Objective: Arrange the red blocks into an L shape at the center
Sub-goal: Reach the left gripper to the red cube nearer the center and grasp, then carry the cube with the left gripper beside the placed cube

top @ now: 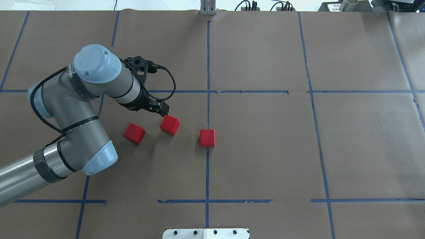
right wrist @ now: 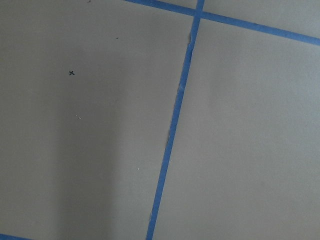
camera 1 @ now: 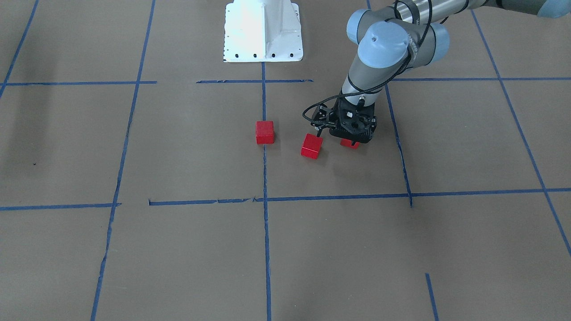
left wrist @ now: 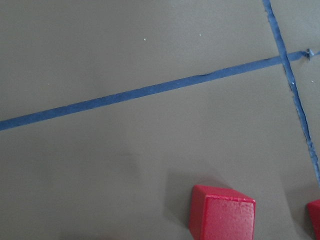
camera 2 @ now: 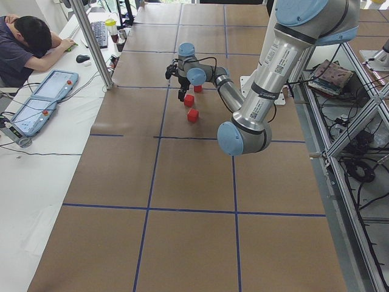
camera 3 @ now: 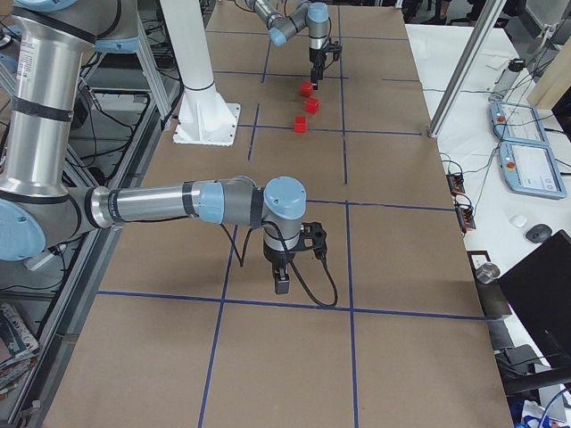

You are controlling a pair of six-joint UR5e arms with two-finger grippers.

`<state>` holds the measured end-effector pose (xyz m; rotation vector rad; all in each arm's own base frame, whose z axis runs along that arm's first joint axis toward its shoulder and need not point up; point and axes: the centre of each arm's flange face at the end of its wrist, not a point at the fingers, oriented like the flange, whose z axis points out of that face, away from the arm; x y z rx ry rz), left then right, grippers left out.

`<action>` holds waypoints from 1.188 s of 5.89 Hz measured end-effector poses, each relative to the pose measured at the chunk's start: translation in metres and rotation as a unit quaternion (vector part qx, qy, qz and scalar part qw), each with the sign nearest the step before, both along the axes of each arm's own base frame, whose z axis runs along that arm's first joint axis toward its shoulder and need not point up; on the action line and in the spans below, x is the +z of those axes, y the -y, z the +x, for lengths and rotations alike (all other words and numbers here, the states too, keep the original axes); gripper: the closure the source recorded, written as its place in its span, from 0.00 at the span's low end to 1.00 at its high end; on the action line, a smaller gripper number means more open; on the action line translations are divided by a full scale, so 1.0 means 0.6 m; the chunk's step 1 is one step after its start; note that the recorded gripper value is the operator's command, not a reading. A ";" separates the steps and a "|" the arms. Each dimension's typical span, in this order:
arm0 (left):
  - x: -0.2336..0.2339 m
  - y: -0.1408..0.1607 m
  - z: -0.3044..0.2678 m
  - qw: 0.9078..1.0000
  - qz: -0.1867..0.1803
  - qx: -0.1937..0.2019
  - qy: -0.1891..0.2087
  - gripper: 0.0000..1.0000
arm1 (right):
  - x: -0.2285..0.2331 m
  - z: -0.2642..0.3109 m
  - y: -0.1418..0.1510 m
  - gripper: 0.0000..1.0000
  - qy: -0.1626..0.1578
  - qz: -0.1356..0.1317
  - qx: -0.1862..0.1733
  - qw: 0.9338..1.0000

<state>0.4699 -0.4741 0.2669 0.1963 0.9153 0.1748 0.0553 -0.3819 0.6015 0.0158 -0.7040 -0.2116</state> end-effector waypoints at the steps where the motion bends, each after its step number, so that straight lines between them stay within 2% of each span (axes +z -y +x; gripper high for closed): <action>1: -0.001 -0.013 0.030 1.000 -0.006 -0.007 -0.005 0.00 | -0.001 0.000 0.000 0.00 0.000 0.000 0.000 1.000; 2: -0.004 -0.031 0.065 1.000 -0.008 -0.015 -0.002 0.00 | -0.001 0.000 0.001 0.00 0.000 0.001 0.000 1.000; 4: -0.001 -0.034 0.119 1.000 -0.018 -0.019 0.011 0.00 | 0.001 0.000 0.000 0.00 0.000 0.000 0.000 1.000; 7: 0.010 -0.029 0.154 0.999 -0.028 -0.017 0.024 0.28 | 0.002 0.000 0.000 0.00 0.000 -0.001 0.000 1.000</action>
